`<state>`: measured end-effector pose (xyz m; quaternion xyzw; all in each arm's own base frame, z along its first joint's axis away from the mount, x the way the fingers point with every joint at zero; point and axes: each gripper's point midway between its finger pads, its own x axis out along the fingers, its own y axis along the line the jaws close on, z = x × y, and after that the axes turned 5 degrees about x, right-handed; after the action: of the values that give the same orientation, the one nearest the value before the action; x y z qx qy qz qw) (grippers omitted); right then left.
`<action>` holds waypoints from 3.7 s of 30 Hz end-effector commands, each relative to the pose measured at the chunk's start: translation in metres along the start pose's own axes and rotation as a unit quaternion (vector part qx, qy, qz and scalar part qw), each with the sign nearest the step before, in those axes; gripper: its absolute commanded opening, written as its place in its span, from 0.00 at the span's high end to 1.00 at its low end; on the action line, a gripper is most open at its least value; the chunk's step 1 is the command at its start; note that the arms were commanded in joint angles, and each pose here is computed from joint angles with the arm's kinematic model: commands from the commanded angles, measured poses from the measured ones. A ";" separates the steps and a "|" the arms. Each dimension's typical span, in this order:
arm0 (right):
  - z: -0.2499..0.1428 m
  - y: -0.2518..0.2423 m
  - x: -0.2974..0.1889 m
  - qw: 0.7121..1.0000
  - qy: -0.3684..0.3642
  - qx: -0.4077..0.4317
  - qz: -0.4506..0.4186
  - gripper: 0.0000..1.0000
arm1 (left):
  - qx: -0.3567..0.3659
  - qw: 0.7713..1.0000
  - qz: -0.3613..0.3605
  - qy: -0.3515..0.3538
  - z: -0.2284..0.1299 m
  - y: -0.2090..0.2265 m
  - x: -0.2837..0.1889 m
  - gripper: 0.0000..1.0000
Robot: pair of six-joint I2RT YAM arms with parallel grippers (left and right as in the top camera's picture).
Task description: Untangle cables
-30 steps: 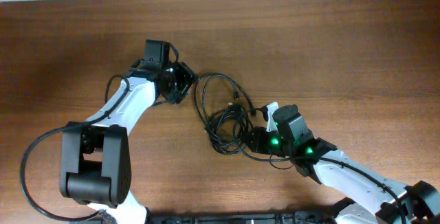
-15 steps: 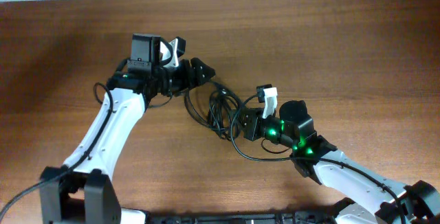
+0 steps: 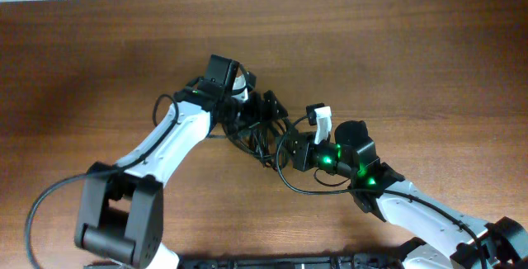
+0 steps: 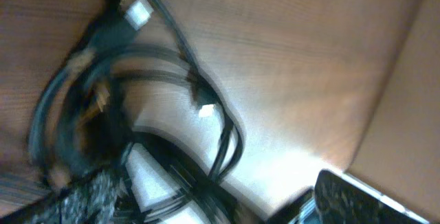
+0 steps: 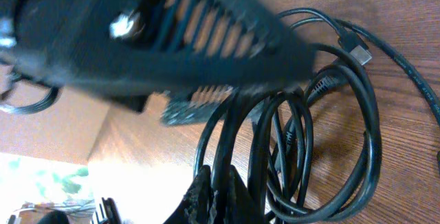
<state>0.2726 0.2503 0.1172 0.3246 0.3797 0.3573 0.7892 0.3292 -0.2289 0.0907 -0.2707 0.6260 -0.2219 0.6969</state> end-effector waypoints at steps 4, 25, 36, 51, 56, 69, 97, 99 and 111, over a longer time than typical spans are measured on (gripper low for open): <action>-0.009 0.008 -0.001 0.999 0.029 -0.003 0.022 0.96 | -0.035 0.996 -0.081 0.018 0.011 -0.022 0.027 0.48; 0.008 0.011 -0.038 0.986 0.075 0.102 0.104 0.14 | 0.200 0.949 -0.104 -0.222 0.062 -0.076 -0.135 0.81; -0.007 -0.049 -0.040 0.978 0.064 0.198 -0.033 0.14 | -0.031 0.975 0.137 -0.171 0.032 0.046 -0.111 0.09; -0.009 -0.080 -0.044 0.969 0.038 0.217 -0.111 0.13 | -0.225 0.955 0.191 -0.039 0.008 0.112 0.039 0.82; -0.011 -0.080 -0.044 0.968 0.040 0.219 -0.113 0.13 | -0.169 0.972 0.157 -0.053 0.023 0.086 0.026 1.00; 0.039 -0.018 -0.038 0.986 -0.008 0.159 0.040 0.01 | 0.088 0.945 0.117 -0.294 0.053 -0.024 -0.146 1.00; -0.063 -0.070 -0.024 0.950 0.075 0.239 -0.187 0.96 | -0.103 0.928 0.111 -0.339 0.061 0.003 -0.160 1.00; -0.058 -0.059 -0.019 0.962 0.082 0.210 -0.155 0.96 | -0.123 0.923 0.136 -0.339 0.059 0.020 -0.166 1.00; 0.018 0.027 -0.006 0.997 -0.025 0.046 0.049 0.96 | -0.165 0.929 0.201 -0.263 0.019 0.055 -0.157 1.00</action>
<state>0.2769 0.2535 0.1442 0.3930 0.3659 0.3579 0.7640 0.3299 -0.0705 0.1669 -0.2977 0.4893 0.1308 0.8092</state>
